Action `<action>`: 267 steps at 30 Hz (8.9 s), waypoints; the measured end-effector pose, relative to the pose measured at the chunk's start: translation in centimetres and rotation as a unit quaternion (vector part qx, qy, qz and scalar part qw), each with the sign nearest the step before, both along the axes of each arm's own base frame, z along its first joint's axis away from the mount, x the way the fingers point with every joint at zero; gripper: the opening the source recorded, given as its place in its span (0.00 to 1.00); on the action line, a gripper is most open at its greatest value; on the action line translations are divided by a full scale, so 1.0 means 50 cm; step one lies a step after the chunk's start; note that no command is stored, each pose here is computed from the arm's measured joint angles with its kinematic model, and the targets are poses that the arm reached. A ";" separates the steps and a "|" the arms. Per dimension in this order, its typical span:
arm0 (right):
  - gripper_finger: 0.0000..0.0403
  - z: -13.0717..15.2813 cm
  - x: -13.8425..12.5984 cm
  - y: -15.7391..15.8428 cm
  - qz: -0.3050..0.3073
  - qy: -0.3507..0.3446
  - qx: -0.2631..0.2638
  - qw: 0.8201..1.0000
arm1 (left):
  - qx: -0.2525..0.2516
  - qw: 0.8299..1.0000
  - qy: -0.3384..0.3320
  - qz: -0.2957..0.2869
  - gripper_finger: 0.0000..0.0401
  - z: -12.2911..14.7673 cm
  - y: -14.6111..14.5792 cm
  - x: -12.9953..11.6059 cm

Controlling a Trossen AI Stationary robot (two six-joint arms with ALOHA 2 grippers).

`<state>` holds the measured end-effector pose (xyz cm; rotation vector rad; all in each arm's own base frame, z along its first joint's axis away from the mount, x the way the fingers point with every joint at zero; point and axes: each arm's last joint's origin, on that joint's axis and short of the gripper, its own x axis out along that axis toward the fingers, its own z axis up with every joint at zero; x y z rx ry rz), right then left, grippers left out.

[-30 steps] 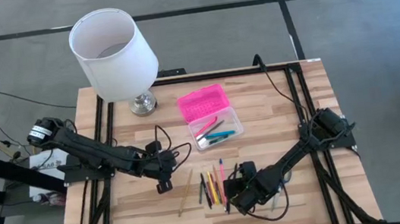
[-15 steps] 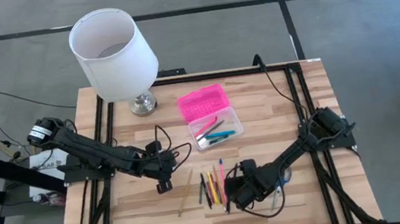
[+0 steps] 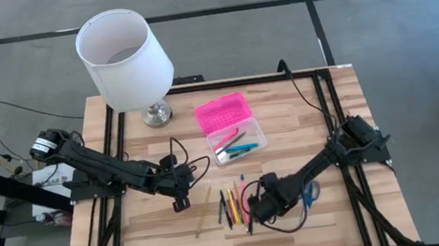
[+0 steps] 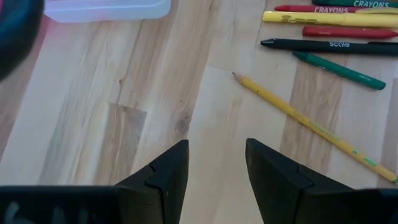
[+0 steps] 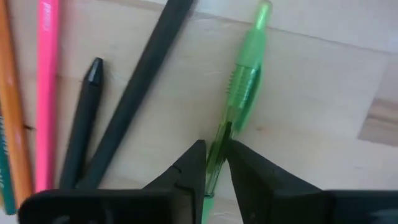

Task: Pick & place school supplies into a supply box
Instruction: Put the green pen into the pink supply box

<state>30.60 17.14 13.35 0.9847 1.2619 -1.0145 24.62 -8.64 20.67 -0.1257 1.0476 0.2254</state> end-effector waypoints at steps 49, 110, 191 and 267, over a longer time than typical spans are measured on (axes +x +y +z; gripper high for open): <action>0.15 0.000 0.054 -0.199 0.477 0.073 0.013 0.876 | -0.083 0.975 0.013 0.208 0.38 -0.034 0.009 -0.025; 0.15 -0.019 0.042 -0.228 0.480 0.061 0.047 0.874 | -0.148 0.966 -0.010 0.210 0.38 -0.084 -0.010 0.012; 0.01 0.013 -0.099 -0.219 0.457 -0.035 -0.007 0.889 | -0.315 0.922 -0.063 0.214 0.38 -0.094 -0.105 0.059; 0.13 -0.019 -0.094 -0.172 0.637 -0.026 -0.019 0.770 | -0.275 0.920 -0.089 0.264 0.38 -0.100 -0.140 0.027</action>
